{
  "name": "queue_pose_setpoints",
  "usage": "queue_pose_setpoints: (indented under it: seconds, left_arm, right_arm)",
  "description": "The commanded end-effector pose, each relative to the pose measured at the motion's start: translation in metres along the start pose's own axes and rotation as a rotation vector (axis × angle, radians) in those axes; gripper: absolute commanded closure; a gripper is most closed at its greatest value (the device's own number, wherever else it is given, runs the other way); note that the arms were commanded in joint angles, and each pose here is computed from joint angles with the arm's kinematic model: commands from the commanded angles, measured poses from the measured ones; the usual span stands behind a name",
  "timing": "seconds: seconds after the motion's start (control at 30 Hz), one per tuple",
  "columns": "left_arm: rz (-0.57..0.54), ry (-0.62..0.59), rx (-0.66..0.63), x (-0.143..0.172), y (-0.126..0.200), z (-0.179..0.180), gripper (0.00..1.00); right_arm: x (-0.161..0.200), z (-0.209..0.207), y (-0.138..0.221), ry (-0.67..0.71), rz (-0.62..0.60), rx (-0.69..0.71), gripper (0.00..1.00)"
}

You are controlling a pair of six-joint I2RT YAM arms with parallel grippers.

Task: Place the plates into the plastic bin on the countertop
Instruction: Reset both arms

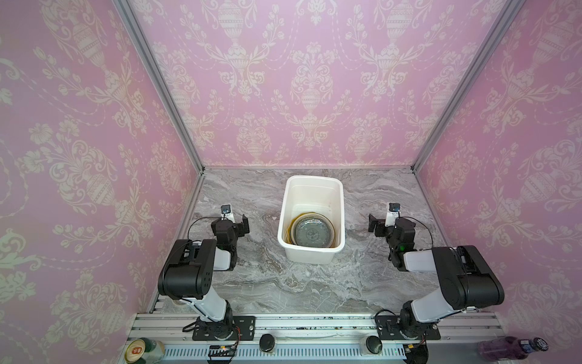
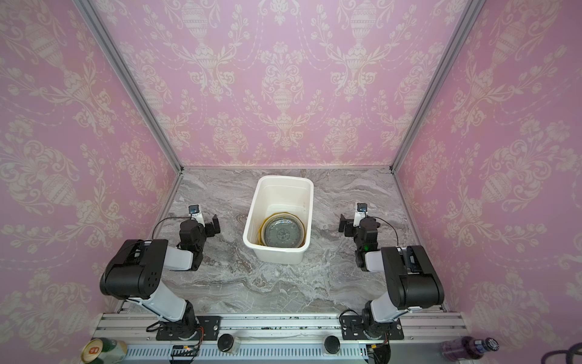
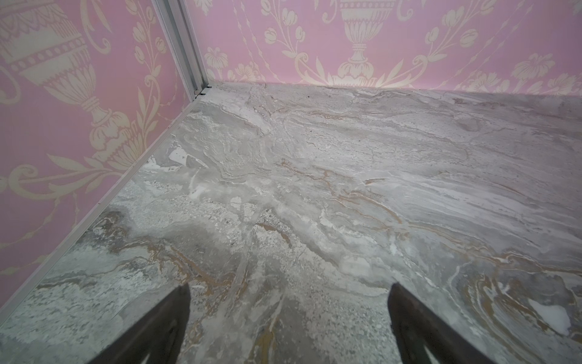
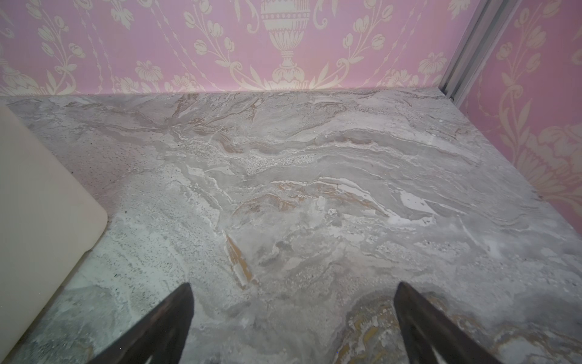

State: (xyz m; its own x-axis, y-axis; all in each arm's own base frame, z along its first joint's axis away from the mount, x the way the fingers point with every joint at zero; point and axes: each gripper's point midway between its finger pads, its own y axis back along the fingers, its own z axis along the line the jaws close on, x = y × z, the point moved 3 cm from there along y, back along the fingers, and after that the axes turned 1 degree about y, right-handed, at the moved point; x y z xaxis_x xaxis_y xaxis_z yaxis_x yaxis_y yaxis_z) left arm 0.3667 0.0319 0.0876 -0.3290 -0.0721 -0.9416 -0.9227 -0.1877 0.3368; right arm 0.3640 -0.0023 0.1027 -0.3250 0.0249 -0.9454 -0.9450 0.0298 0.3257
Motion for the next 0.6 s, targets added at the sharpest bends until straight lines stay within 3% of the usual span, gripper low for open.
queue_pose_setpoints:
  seconds: [0.0, 0.57]
  left_arm:
    - [-0.008, -0.021, 0.023, 0.0001, 0.0011, -0.0021, 0.01]
    - [-0.007, -0.021, 0.024, 0.0002, 0.0012, -0.0022, 0.01]
  right_arm:
    - [-0.0029, 0.0029, -0.0006, -0.008, -0.014, -0.017, 0.00]
    - [-0.0034, 0.0038, -0.0016, -0.006, -0.012, -0.028, 0.00]
